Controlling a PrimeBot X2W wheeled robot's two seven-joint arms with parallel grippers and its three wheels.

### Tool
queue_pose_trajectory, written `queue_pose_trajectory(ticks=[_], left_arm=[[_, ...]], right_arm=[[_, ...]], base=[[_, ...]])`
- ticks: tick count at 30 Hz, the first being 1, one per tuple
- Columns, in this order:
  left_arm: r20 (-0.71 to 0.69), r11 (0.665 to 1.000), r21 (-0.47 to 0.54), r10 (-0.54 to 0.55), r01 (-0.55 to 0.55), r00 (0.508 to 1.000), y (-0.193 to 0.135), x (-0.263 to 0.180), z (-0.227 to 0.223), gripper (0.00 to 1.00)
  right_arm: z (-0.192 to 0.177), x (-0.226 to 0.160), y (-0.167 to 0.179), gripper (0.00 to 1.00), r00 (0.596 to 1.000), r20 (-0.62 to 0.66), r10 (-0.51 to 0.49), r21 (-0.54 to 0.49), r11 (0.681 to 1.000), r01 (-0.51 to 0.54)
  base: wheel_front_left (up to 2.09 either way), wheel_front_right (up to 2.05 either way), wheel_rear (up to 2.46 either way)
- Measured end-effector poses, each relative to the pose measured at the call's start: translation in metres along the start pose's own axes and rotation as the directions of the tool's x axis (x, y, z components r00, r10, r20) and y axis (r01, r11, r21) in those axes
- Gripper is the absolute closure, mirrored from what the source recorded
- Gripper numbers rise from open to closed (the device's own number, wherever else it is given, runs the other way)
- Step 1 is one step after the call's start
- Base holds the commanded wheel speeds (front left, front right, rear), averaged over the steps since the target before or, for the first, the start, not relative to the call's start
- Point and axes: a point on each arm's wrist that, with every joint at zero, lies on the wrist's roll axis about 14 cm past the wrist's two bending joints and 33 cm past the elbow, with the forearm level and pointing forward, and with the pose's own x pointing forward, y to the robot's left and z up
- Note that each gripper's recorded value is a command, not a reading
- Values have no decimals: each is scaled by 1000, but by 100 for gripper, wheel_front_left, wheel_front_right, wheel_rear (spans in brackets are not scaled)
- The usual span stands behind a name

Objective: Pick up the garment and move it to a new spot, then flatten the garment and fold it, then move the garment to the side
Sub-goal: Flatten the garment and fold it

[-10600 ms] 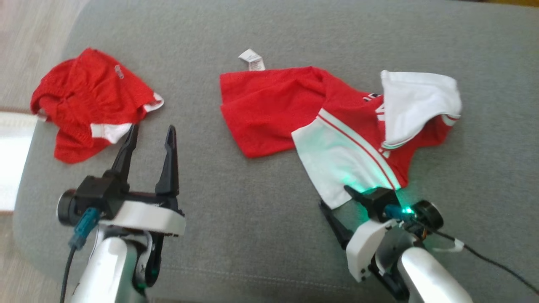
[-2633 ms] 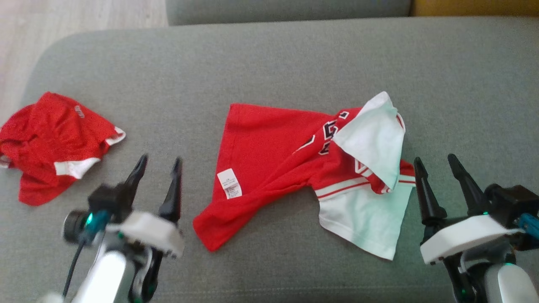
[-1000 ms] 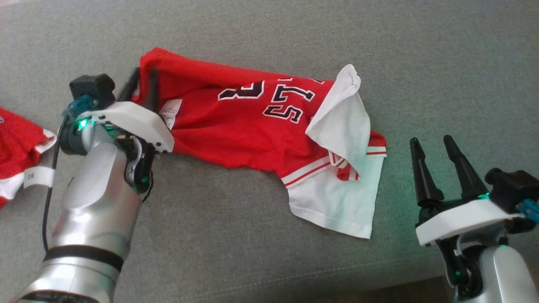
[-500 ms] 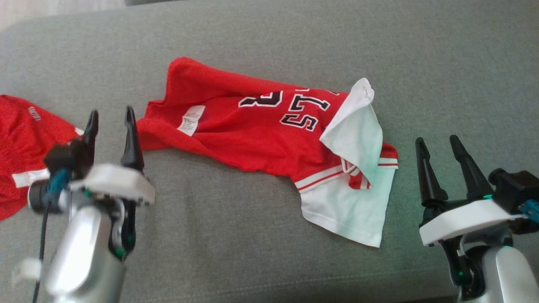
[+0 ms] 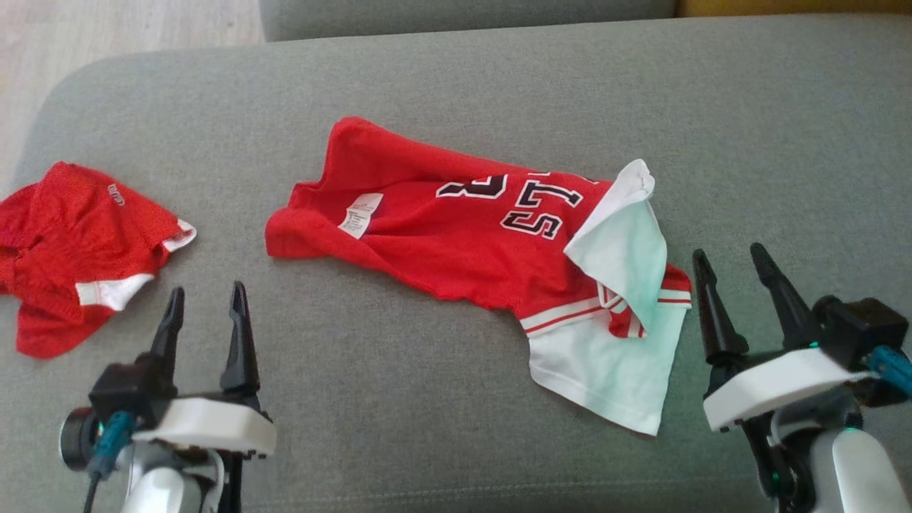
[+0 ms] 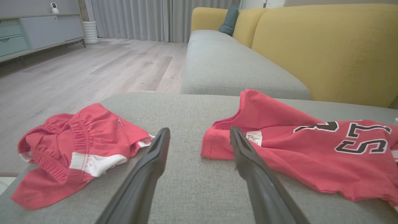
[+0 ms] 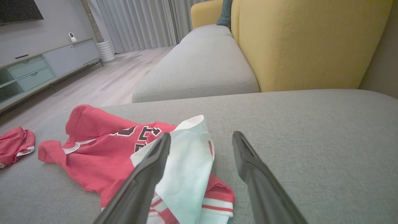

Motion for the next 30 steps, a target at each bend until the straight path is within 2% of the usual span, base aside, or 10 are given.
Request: queue_pose_trajectory(ticks=[21, 27, 30], left_arm=[[-22, 1000, -2, -4, 4, 1000, -3, -6, -2, 0], [-128, 998, -43, -53, 47, 990, -12, -4, -25, 0], [-166, 994, -67, -94, 84, 982, -18, 11, -31, 0]], right_arm=[[-2, -1, 2, 0, 1000, -11, 5, 0, 1000, -5], [-6, 2, 2, 0, 1000, -22, 6, 4, 1000, -6], [-10, 5, 1, 0, 999, -33, 6, 6, 1000, -6]], base=[[0, 0, 0], [0, 0, 0], [0, 0, 0]])
